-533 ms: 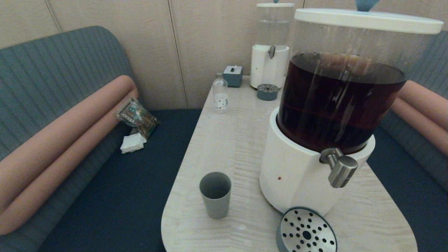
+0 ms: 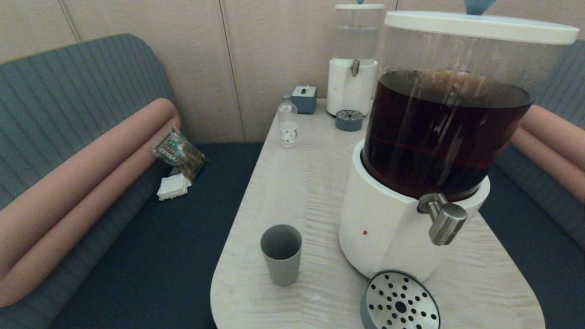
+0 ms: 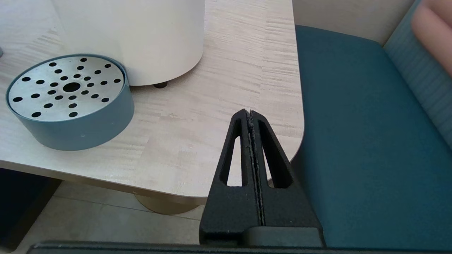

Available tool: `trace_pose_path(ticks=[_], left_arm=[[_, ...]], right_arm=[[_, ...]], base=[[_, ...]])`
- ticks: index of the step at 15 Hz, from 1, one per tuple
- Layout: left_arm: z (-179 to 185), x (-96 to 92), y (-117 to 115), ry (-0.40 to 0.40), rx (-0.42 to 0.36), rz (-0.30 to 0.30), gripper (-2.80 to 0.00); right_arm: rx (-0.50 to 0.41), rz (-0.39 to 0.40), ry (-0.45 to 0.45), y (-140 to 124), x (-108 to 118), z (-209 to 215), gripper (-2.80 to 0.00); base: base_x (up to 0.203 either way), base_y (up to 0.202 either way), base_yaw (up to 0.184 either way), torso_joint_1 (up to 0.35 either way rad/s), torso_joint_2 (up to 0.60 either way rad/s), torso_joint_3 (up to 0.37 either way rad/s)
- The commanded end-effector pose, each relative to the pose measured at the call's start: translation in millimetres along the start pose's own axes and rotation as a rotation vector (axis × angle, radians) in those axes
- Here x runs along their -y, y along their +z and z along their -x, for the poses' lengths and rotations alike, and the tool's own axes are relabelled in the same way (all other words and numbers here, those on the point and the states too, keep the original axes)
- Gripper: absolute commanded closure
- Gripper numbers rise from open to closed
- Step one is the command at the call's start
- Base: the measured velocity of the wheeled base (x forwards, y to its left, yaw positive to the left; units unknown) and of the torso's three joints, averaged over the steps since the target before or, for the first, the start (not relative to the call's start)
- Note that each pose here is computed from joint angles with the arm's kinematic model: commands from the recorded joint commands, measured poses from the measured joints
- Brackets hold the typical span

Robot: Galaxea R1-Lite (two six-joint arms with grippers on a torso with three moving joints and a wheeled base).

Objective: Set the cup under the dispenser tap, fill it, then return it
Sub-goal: Pick up the cup

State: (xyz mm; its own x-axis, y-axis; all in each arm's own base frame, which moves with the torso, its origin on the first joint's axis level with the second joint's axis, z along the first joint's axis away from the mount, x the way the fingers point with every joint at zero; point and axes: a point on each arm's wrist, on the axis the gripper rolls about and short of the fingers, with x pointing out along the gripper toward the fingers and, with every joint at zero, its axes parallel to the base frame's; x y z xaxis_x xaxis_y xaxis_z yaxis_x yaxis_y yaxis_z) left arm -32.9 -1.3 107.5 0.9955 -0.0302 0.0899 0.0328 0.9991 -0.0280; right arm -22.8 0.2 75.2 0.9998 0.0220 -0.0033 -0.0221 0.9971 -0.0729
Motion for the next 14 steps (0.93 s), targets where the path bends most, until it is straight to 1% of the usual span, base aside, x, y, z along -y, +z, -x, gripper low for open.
trace_pose_path(ticks=[1,2,4,5,6,7,8,9,11,14], left_arm=[[4.7,1.5,32.0,-0.015,0.056,0.017,0.0],[2.7,2.3,53.2,-0.027,0.058,0.044,0.0],[-10.2,3.7,88.7,-0.062,0.034,0.078,0.0],[-18.0,4.8,101.1,-0.115,0.014,0.088,0.0],[-24.8,6.7,106.0,-0.209,-0.011,0.094,0.0],[-32.1,8.9,106.9,-0.327,-0.039,0.1,0.0],[-42.2,10.4,103.6,-0.417,-0.073,0.107,0.0],[-52.7,11.1,100.3,-0.47,-0.094,0.115,0.0],[-77.7,11.6,92.0,-0.538,-0.153,0.137,0.0],[-120.8,10.8,79.0,-0.57,-0.217,0.159,0.0]], right_arm=[[-0.004,0.001,0.001,-3.1,-0.2,-0.3,0.0],[-0.003,0.002,0.001,-2.7,-0.2,-0.2,0.0],[-0.004,0.001,0.001,-3.0,-0.2,-0.3,0.0],[-0.004,0.001,0.001,-3.1,-0.2,-0.3,0.0],[-0.004,0.001,0.001,-3.1,-0.2,-0.3,0.0],[-0.004,0.001,0.001,-3.1,-0.2,-0.3,0.0],[-0.004,0.001,0.001,-3.1,-0.2,-0.3,0.0],[-0.004,0.001,0.001,-3.1,-0.2,-0.3,0.0],[-0.004,0.001,0.001,-3.1,-0.2,-0.3,0.0],[-0.004,0.001,0.001,-3.1,-0.2,-0.3,0.0]], base=[[0.0,0.0,0.0,0.0,0.0,0.0],[0.0,0.0,0.0,0.0,0.0,0.0],[0.0,0.0,0.0,0.0,0.0,0.0],[0.0,0.0,0.0,0.0,0.0,0.0],[0.0,0.0,0.0,0.0,0.0,0.0],[0.0,0.0,0.0,0.0,0.0,0.0],[0.0,0.0,0.0,0.0,0.0,0.0],[0.0,0.0,0.0,0.0,0.0,0.0],[0.0,0.0,0.0,0.0,0.0,0.0],[0.0,0.0,0.0,0.0,0.0,0.0]])
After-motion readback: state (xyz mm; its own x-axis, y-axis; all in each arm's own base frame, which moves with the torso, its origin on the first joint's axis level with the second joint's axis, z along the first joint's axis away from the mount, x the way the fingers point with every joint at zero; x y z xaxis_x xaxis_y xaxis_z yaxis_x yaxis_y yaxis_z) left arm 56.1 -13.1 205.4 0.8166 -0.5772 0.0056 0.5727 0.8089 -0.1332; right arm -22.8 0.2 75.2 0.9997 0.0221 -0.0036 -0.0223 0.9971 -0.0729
